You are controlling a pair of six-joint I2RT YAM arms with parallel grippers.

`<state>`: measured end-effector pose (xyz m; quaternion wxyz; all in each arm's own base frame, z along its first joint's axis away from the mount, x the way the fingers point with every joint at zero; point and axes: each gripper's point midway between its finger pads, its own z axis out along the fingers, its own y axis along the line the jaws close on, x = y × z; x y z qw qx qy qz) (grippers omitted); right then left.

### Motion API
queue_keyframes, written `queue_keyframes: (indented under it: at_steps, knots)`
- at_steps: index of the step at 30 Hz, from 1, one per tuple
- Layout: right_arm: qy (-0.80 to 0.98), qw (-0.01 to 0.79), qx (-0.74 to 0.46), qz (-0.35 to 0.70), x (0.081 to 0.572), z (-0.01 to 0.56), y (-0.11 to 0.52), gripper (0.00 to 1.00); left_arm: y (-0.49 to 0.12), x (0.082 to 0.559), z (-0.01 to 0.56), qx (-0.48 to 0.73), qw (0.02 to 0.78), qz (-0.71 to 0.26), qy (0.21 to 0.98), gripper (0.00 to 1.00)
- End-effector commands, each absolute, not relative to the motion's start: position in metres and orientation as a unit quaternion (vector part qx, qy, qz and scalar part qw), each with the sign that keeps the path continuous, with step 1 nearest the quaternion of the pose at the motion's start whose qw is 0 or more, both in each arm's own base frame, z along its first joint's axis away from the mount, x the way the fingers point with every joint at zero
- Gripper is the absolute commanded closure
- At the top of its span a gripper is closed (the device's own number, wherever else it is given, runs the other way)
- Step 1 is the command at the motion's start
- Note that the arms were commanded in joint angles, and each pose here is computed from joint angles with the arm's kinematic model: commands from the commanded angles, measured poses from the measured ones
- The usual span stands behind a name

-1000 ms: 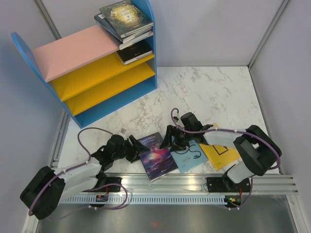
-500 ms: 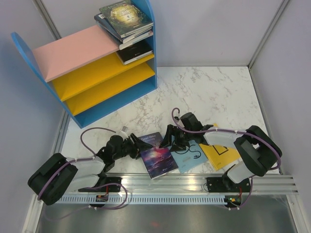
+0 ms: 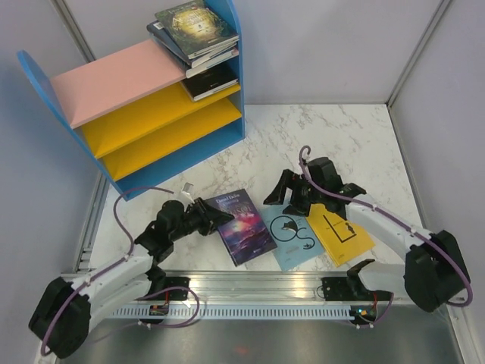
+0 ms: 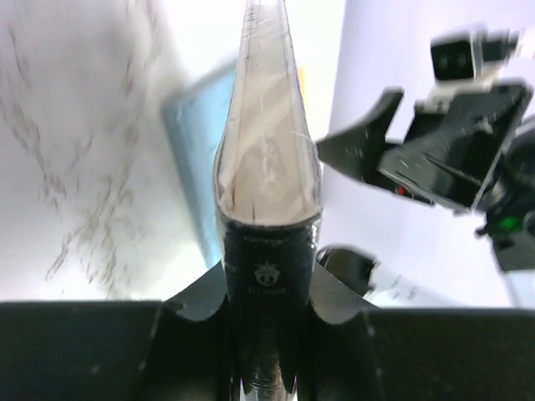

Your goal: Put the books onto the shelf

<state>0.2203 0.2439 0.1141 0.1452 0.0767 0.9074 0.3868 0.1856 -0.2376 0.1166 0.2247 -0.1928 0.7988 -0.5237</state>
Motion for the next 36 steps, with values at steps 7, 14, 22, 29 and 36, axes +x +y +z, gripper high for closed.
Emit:
queue_keyframes:
  at_steps: [7,14,22,29,36]
  knots:
    - [0.835,0.194,0.124,0.500,0.239,0.213,0.261,0.03,-0.214,0.228,0.232,-0.240,0.302,-0.601,0.700,0.98]
    - [0.809,0.196,0.139,0.536,0.237,0.232,0.264,0.03,-0.218,0.242,0.280,-0.237,0.324,-0.640,0.655,0.98]
    - [0.817,0.192,0.149,0.523,0.232,0.222,0.258,0.03,-0.218,0.247,0.305,-0.238,0.330,-0.663,0.629,0.98]
    - [0.804,0.190,0.147,0.544,0.233,0.236,0.263,0.04,-0.210,0.253,0.307,-0.265,0.330,-0.682,0.597,0.98]
    - [0.740,0.173,0.168,0.628,0.230,0.272,0.276,0.10,-0.211,0.260,0.301,-0.279,0.320,-0.695,0.580,0.98]
